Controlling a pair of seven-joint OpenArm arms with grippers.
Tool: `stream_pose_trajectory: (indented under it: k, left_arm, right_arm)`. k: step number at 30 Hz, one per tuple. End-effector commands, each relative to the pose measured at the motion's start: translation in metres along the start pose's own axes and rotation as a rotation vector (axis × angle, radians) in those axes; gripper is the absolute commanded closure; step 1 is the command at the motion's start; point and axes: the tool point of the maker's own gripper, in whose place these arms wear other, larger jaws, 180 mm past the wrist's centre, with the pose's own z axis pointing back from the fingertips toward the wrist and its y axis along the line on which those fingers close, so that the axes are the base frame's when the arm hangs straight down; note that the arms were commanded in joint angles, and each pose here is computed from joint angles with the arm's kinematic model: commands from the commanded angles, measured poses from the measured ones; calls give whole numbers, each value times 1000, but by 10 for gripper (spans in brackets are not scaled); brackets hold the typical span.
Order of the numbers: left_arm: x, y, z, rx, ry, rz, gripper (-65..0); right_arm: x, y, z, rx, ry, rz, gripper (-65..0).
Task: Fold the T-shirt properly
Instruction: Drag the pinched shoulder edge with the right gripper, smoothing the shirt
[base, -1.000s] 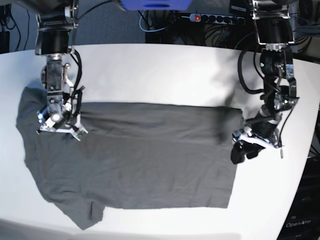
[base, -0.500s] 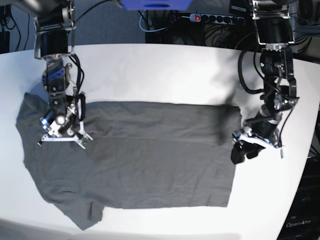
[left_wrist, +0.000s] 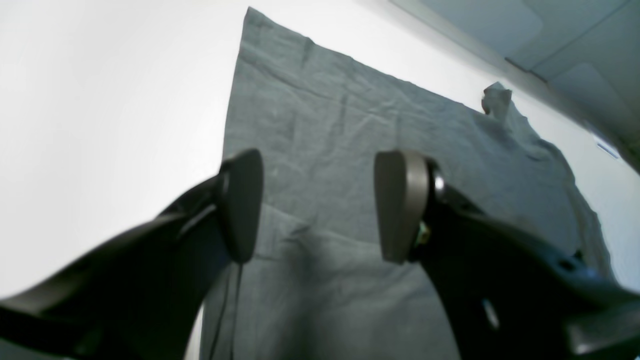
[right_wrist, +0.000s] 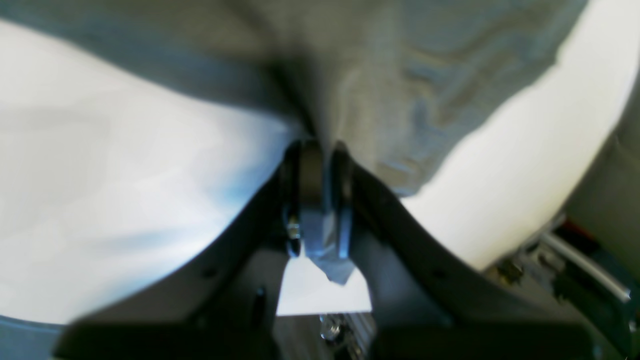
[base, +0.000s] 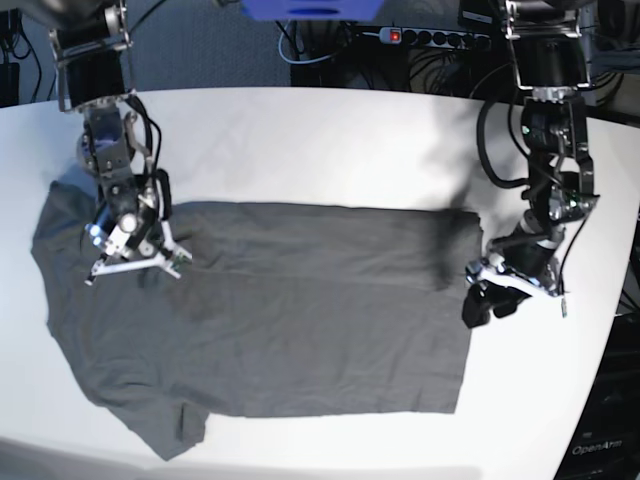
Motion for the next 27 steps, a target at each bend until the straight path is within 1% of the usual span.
stream_pose_trajectory:
  k: [1, 6, 9, 12, 17, 27]
  left_arm:
    - [24, -5, 0, -22, -64, -22, -352]
    - [27, -5, 1, -22, -67, -28, -352]
    - [29, 0, 2, -14, -64, -42, -352]
    - [31, 0, 3, -14, -66, -48, -352]
    - [30, 2, 3, -11, -64, -48, -352]
    - [31, 1, 3, -12, -65, -48, -352]
  right_arm:
    - [0, -16, 5, -41, -3, -8, -16]
    - [5, -6, 3, -28, -27, 22, -19]
    - [-2, -5, -5, -19, 4, 50, -16]
    - [-14, -7, -14, -10, 47, 58, -16]
    - [-22, -13, -20, -18, 45, 68, -20]
    - [-26, -15, -21, -18, 53, 68, -23]
